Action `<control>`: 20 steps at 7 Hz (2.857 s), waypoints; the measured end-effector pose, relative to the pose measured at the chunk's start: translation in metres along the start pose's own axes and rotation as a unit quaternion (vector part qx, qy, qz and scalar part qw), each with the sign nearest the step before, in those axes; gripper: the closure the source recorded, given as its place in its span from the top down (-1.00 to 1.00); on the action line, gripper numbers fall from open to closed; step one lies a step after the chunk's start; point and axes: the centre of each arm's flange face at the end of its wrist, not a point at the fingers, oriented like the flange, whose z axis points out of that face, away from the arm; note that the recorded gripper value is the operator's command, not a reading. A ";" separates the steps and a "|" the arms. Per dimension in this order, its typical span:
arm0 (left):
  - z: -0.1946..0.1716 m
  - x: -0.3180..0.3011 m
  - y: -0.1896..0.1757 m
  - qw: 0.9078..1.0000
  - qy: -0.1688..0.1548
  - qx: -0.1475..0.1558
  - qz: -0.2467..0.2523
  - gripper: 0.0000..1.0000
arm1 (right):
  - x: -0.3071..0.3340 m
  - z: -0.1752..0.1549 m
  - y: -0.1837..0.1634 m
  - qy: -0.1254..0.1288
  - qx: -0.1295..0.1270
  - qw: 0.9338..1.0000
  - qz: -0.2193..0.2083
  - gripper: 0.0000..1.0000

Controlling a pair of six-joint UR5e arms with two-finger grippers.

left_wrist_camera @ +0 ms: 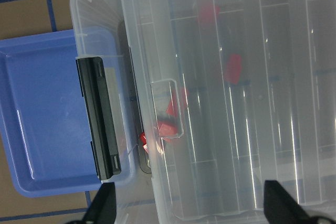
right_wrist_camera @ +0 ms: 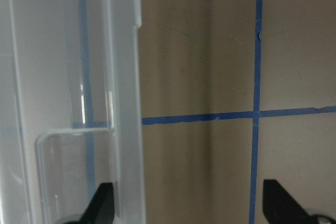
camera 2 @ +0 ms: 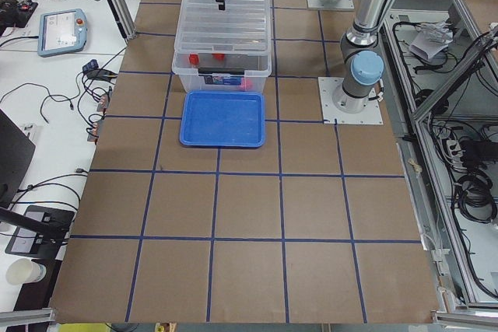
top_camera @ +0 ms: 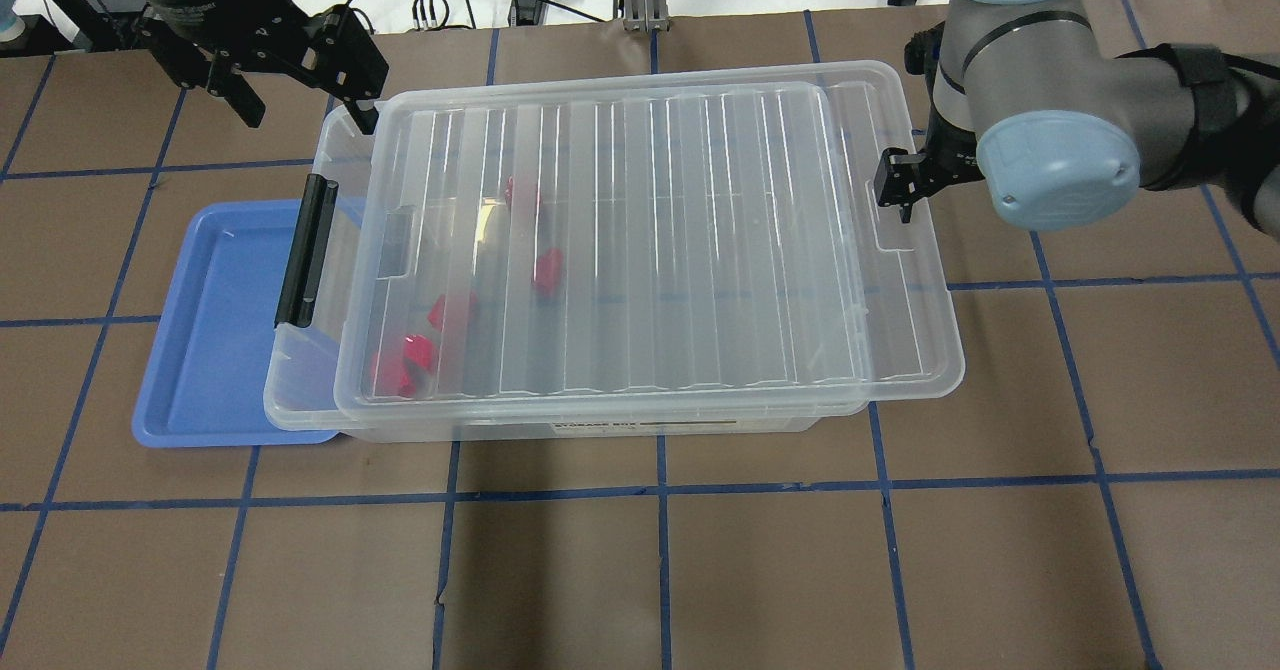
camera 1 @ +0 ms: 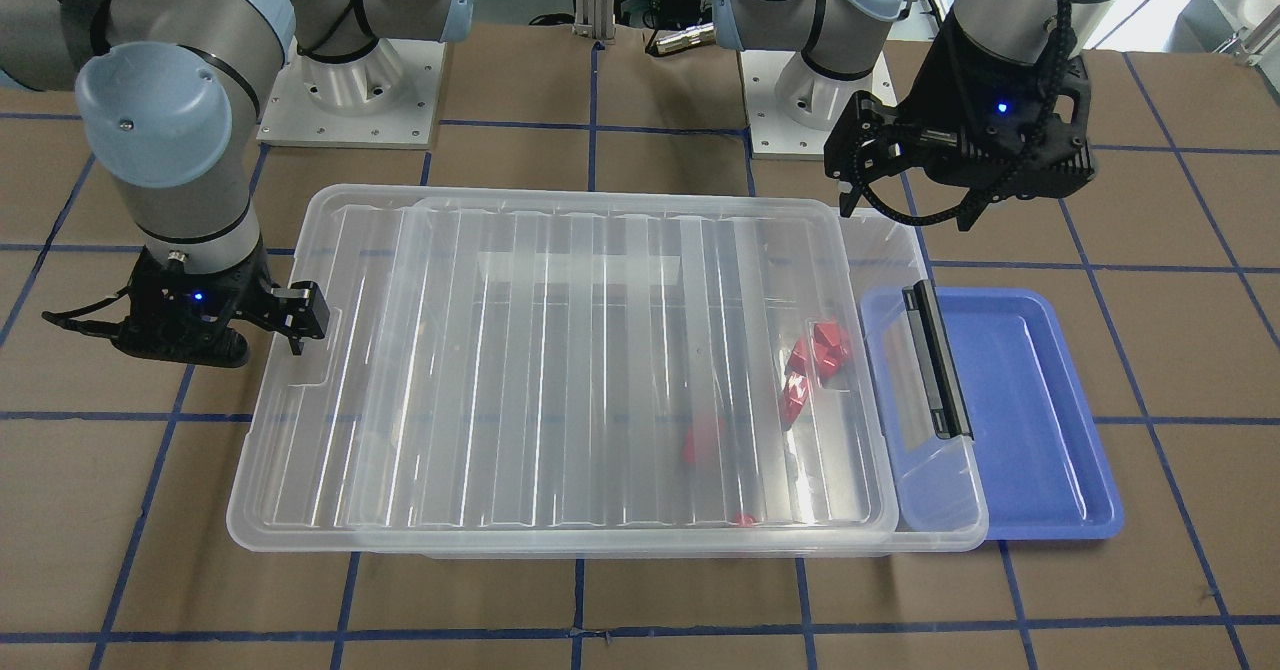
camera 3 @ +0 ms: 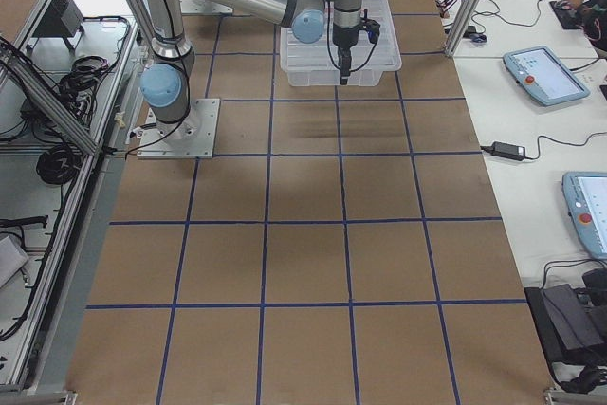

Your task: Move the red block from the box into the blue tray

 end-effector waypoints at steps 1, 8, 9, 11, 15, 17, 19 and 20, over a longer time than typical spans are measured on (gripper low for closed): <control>0.000 0.000 0.000 1.000 0.001 0.000 0.000 1.00 | 0.016 0.003 -0.001 0.000 -0.005 1.000 0.011 1.00; 0.011 0.005 0.000 0.999 0.004 -0.009 -0.038 1.00 | 0.085 0.012 0.000 0.016 -0.019 0.998 0.060 1.00; 0.014 0.008 0.000 0.999 0.005 -0.011 -0.045 1.00 | 0.093 0.014 0.001 0.019 -0.021 0.998 0.060 1.00; 0.032 0.011 -0.006 0.999 0.006 -0.020 -0.036 1.00 | 0.103 0.016 0.001 0.020 -0.025 0.999 0.041 1.00; 0.138 0.010 -0.018 0.999 0.006 -0.016 0.040 1.00 | 0.104 -0.014 -0.005 0.008 0.008 0.999 0.035 1.00; 0.189 0.009 -0.013 0.997 0.008 -0.021 0.069 1.00 | 0.067 -0.075 0.000 -0.043 0.071 0.996 0.012 1.00; 0.228 0.005 -0.006 0.997 0.021 -0.029 0.067 1.00 | 0.029 -0.120 0.021 -0.095 0.080 0.992 -0.006 1.00; 0.244 0.002 -0.002 0.997 0.026 -0.038 0.057 1.00 | 0.019 -0.128 0.028 -0.104 0.065 0.992 -0.009 1.00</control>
